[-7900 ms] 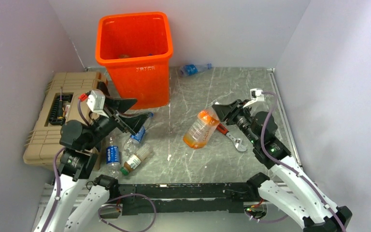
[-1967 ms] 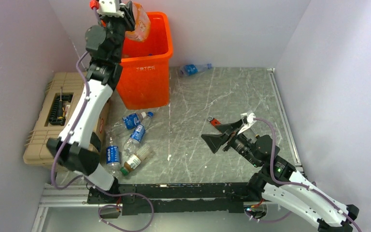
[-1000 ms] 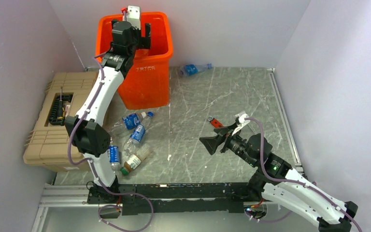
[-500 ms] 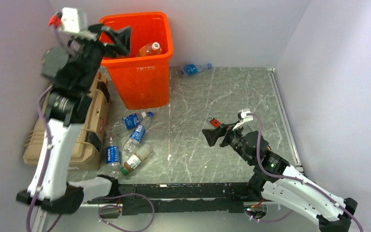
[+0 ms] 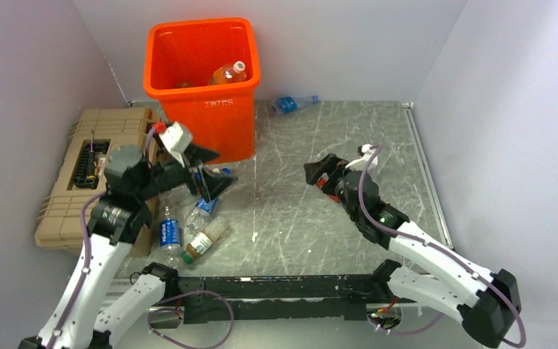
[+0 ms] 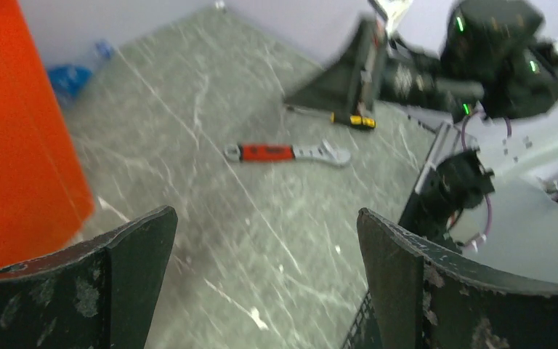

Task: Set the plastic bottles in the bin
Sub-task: Pick up the plastic bottle from the corner of the board.

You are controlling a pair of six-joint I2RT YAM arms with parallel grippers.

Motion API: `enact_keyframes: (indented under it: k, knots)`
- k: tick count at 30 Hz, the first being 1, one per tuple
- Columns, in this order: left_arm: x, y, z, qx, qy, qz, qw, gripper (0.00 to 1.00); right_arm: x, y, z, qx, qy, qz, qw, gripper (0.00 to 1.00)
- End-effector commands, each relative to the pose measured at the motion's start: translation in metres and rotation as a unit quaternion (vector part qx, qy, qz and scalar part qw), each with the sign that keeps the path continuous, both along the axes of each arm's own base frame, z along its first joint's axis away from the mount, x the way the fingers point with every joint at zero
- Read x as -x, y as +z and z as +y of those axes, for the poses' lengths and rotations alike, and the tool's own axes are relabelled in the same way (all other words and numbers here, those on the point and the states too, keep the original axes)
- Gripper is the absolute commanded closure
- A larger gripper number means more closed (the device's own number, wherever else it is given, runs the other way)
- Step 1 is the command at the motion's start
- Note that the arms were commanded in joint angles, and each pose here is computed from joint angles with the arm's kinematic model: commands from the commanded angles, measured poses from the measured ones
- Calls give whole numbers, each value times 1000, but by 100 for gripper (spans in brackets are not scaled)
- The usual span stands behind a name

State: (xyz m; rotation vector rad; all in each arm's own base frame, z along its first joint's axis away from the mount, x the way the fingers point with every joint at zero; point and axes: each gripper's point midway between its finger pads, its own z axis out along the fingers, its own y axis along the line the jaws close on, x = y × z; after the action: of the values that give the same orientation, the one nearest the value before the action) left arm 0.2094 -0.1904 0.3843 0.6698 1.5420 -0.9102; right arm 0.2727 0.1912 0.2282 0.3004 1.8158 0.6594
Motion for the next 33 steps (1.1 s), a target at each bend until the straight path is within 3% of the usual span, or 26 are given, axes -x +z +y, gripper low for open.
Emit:
enact_keyframes:
  k: [1,3,7,12,15,20,26,33]
  knots:
    - [30,-17,8,26,-2,-26,999,1,-43,14,-8,-152,-41,4,988,6]
    - [19,-37,16,35,47,3,998,1,-65,1,-15,-194,-59,16,979,8]
    - [8,-67,20,22,74,46,996,1,-106,-20,-38,-221,-117,19,968,11]
    - [9,-102,20,-9,71,95,993,0,-159,-33,-42,-209,-141,15,968,11]
    - [3,-113,24,3,99,110,989,1,-194,-49,-38,-208,-144,36,967,11]
    - [-9,-131,44,-36,169,159,972,1,-257,-77,-34,-213,-147,57,964,13]
    - [-7,-124,50,-27,184,132,974,1,-304,-108,-32,-239,-138,68,959,12]
    - [-7,-116,52,-16,187,110,976,1,-342,-140,-33,-243,-143,92,955,3]
